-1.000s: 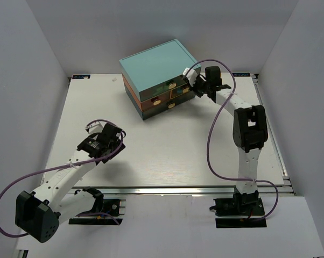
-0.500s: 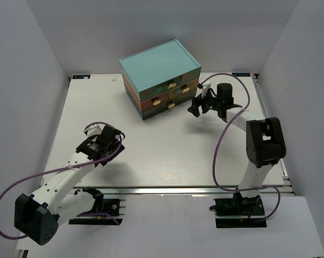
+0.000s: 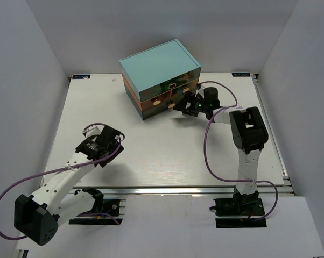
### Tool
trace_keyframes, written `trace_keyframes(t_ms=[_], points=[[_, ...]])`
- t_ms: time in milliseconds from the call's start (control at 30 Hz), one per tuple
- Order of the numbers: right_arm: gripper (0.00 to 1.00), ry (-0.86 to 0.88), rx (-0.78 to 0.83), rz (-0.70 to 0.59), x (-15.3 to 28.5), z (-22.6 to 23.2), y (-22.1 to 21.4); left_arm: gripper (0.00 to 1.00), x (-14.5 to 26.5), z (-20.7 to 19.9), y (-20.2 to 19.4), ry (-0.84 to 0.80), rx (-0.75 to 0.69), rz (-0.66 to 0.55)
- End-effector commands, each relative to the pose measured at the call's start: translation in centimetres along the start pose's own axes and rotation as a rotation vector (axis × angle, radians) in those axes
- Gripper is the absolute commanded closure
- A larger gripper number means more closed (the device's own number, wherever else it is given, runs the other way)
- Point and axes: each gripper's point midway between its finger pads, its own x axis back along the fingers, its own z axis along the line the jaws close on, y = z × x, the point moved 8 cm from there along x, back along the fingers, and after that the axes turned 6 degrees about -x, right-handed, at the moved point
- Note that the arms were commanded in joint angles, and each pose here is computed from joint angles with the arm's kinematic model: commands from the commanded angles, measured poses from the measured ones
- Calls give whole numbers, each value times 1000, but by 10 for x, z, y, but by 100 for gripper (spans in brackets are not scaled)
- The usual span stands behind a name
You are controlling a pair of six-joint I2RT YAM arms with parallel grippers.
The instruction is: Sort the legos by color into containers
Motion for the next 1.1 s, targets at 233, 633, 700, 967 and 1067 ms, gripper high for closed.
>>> trace_keyframes(t_ms=[233,633,700,967,1067], points=[[14,80,-196,-100,-44,32,27,23,10,6,4,38,34,2],[38,61,-294,-132,-63,37,23,23,12,-2,9,51,26,13],[42,66,-303,-137,-65,37,24,23,13,-3,10,51,25,13],[59,76,-302,-170,-72,38,32,23,18,-5,14,52,26,11],[87,71,-297,-177,-74,34,33,23,19,-5,15,48,31,9]])
